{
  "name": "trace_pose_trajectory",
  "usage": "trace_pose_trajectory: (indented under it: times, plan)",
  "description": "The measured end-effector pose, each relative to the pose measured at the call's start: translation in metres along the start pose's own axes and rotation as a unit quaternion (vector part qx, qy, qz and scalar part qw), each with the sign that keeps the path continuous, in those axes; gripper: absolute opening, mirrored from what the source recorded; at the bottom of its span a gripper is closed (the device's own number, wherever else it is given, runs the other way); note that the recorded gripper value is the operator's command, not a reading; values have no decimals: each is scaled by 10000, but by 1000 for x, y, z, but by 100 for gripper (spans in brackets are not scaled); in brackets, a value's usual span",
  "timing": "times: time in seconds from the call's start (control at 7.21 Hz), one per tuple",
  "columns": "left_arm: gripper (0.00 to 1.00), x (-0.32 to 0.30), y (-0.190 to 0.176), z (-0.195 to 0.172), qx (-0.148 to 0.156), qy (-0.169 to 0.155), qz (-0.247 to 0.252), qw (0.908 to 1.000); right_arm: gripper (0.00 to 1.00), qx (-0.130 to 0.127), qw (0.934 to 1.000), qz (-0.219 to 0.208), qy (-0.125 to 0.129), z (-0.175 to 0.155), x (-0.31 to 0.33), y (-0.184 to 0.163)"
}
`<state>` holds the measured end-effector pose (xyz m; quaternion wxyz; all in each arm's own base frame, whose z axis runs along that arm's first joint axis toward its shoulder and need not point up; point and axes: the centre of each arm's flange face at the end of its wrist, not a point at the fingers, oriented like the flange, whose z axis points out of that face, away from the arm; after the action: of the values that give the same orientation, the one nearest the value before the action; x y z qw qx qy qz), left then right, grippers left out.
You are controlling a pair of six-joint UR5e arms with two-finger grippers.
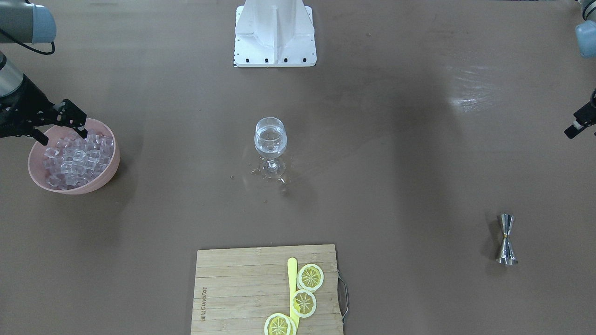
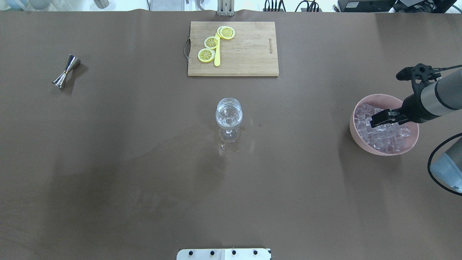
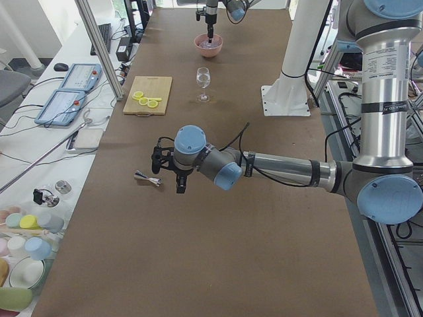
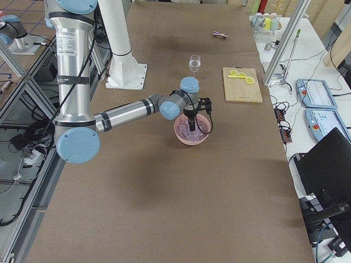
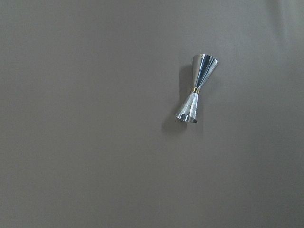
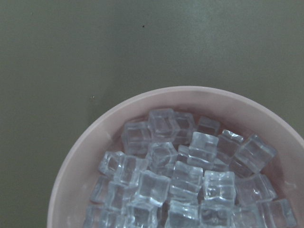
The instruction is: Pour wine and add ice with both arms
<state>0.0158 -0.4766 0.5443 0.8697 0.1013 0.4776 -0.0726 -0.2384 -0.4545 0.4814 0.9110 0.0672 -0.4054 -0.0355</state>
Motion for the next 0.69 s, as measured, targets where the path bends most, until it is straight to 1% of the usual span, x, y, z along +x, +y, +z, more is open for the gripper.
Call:
trace_pose_trajectory:
  times: [0.28, 0.42, 0.55, 0.69]
  plan:
    - [98, 1, 2, -3, 27, -13, 16, 10000, 66, -41, 10000, 38, 41, 7, 3, -3]
    - [98, 1, 2, -3, 36, -20, 19, 10000, 67, -67, 9999, 60, 64, 10, 6, -3]
    - [98, 1, 2, -3, 40, -22, 21, 10000, 56, -91, 9999, 73, 88, 13, 8, -2]
    - [98, 1, 2, -3, 43, -22, 25, 10000, 25, -113, 9999, 78, 105, 16, 9, -2]
